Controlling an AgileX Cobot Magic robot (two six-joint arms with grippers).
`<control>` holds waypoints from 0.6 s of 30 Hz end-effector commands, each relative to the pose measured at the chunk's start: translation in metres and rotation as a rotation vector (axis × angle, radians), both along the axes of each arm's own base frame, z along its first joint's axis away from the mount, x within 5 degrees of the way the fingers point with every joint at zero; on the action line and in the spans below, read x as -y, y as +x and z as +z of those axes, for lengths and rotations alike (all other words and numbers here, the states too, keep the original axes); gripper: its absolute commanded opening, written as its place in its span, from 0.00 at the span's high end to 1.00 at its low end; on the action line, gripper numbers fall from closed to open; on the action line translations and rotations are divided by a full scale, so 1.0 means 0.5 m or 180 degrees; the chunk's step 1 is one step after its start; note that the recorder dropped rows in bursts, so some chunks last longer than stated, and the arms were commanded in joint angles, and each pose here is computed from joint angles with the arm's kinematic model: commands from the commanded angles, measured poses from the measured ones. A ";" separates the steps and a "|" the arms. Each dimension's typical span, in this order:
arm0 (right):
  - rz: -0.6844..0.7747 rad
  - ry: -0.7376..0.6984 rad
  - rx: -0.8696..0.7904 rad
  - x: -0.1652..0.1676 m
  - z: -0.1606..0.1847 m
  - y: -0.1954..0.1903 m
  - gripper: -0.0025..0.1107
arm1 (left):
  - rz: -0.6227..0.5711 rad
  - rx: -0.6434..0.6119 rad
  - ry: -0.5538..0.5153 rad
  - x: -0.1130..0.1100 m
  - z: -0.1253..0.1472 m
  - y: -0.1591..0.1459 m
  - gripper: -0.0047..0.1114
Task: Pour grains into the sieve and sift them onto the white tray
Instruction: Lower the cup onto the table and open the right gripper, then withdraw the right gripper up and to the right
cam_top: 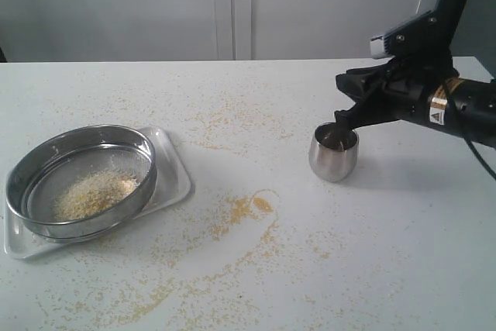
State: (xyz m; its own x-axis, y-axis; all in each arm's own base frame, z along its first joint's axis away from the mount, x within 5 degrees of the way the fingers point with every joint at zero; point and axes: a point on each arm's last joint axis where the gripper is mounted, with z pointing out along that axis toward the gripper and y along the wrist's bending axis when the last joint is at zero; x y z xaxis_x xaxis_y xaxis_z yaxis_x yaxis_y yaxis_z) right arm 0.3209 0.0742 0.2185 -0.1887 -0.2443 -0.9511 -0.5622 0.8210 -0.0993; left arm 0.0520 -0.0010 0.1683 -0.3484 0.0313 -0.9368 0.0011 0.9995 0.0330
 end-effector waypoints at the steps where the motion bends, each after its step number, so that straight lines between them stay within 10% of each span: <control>1: -0.0085 -0.0285 0.0014 0.016 0.038 -0.023 0.98 | -0.0002 0.0003 -0.0033 0.001 -0.003 0.000 0.95; 18: -0.2202 -0.1248 -0.0923 0.157 0.119 -0.140 0.98 | -0.0002 0.0003 -0.0033 0.001 -0.003 0.000 0.95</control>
State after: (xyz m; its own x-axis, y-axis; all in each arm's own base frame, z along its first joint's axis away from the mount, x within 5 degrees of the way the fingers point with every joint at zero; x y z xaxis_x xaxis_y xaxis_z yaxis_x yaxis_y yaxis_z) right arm 0.2612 0.0059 0.2784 -0.5591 -0.3610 -0.7464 -0.0760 0.9187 -0.3875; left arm 0.0520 -0.0010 0.1683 -0.3484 0.0313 -0.9368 0.0011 0.9995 0.0330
